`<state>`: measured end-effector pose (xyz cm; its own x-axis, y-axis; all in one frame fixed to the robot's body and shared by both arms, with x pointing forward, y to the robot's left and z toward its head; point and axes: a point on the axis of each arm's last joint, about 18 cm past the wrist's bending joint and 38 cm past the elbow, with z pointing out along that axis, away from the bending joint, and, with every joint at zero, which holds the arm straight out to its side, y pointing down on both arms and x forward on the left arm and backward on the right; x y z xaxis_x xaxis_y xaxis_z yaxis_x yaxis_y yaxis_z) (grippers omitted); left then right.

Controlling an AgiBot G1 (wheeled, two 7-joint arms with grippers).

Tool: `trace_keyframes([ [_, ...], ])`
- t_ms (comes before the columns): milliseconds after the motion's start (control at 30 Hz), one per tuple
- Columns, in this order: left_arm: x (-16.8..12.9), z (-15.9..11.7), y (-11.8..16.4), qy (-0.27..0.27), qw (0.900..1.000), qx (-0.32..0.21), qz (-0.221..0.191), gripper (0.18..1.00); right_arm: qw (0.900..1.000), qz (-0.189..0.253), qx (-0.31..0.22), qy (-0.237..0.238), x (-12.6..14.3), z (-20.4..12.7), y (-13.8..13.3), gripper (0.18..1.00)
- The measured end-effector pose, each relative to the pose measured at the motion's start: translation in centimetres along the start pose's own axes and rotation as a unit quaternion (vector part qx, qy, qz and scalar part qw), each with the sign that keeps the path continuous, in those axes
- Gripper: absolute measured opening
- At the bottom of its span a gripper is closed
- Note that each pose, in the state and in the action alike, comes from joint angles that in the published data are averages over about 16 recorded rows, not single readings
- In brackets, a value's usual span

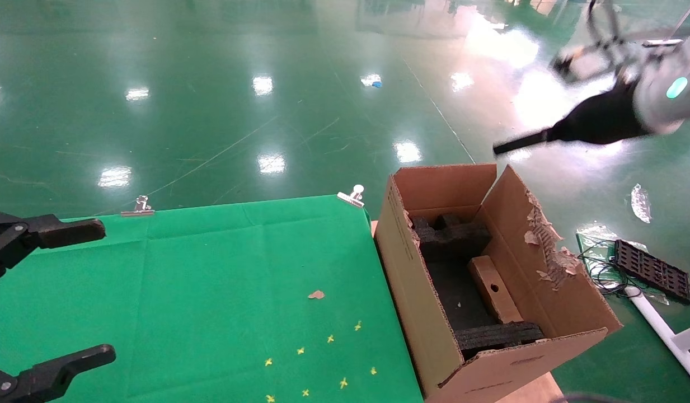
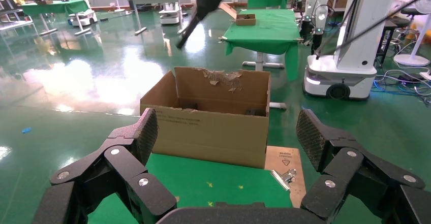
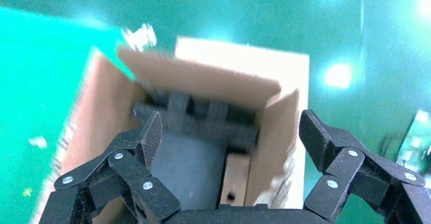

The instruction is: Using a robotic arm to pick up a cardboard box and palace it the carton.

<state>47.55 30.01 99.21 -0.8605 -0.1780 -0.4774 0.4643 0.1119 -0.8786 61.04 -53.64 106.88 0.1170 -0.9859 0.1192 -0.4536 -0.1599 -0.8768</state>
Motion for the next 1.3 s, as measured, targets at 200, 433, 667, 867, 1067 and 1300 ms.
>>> trace_keyframes([
  [200,0.0,0.0,0.0,0.000,1.0000,0.000,0.000,1.001,0.999,-0.022,0.048,0.001,0.3,-2.5,-2.8,0.992],
  [433,0.0,0.0,0.0,0.000,1.0000,0.000,0.000,1.001,0.996,-0.036,0.076,-0.026,-0.8,-2.2,-3.5,1.000],
  [667,0.0,0.0,0.0,0.000,1.0000,0.000,0.000,1.001,0.990,-0.054,0.084,-0.104,-4.5,0.6,-2.6,1.000],
  [867,0.0,0.0,0.0,0.000,1.0000,0.000,0.000,1.001,0.974,-0.074,0.092,-0.192,-9.0,3.1,-1.1,1.000],
  [1067,0.0,0.0,0.0,0.000,1.0000,0.000,0.000,1.001,0.951,-0.094,0.110,-0.273,-13.2,4.4,0.4,1.000],
  [1300,0.0,0.0,0.0,0.000,1.0000,0.000,0.000,1.001,0.918,-0.118,0.142,-0.352,-17.4,4.4,1.9,1.000],
])
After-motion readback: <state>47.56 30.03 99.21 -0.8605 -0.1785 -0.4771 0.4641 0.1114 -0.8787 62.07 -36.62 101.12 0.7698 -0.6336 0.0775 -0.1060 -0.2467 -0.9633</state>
